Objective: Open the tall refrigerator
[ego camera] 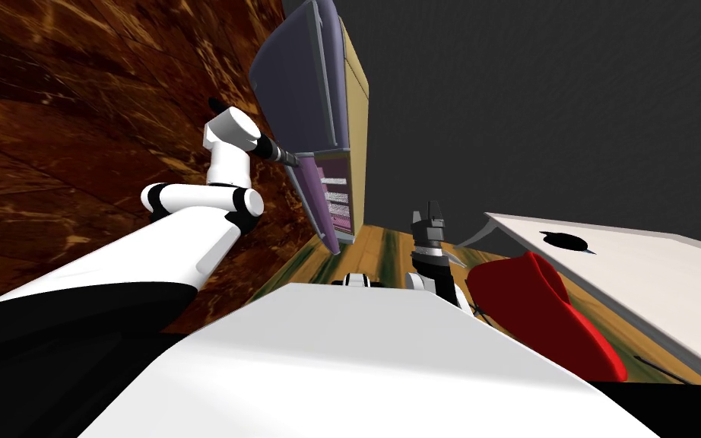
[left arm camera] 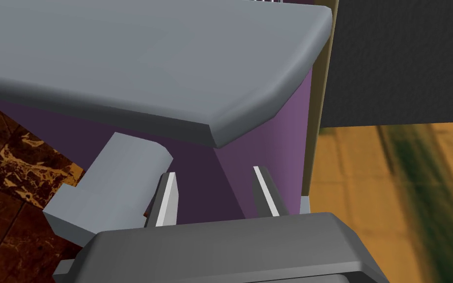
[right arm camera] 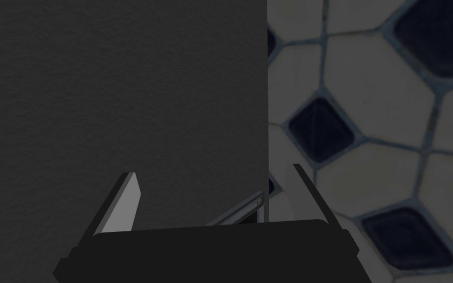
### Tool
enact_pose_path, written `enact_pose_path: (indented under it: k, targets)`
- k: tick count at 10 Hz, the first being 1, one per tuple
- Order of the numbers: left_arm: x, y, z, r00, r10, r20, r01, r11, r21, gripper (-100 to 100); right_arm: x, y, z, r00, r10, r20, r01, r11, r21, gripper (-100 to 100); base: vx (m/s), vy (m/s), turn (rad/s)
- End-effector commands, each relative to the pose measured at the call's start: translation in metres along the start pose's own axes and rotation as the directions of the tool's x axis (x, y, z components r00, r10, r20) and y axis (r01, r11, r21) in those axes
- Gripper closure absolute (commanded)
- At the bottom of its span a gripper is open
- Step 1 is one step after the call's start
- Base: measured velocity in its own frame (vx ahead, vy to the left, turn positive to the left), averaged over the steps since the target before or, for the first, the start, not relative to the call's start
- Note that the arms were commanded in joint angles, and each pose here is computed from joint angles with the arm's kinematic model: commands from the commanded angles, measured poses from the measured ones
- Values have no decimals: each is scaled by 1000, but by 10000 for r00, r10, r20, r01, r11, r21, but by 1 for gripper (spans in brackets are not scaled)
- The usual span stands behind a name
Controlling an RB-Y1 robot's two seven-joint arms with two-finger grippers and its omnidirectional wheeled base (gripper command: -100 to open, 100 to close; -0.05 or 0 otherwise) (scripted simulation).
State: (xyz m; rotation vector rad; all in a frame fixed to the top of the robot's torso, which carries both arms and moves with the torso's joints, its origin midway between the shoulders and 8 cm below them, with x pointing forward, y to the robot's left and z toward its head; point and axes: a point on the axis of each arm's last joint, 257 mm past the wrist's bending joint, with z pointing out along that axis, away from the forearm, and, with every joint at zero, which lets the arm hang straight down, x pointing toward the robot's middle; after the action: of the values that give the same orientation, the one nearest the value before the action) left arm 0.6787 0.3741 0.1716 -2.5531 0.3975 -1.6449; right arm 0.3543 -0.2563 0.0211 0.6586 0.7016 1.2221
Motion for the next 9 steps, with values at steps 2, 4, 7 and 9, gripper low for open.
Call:
enact_pose_path:
  k: [2,4,7,9]
  targets:
    - [9,-20,-10,9983,-411,-422,422,9988,256,-100,0,0,0,10000,1,0,-1,10000,-1,0,13,-28,4]
    - [9,-20,-10,9983,-411,-422,422,9988,256,-100,0,0,0,10000,0,0,0,10000,-1,0,-4,2,0]
    - [8,-26,-14,9940,-985,-475,994,9949,183,-100,0,0,0,10000,0,0,0,10000,0,0,20,-25,30]
    - [-8,-11,-2,9960,-898,-36,897,9959,-109,-100,0,0,0,10000,0,0,0,10000,-1,0,-16,-29,-2]
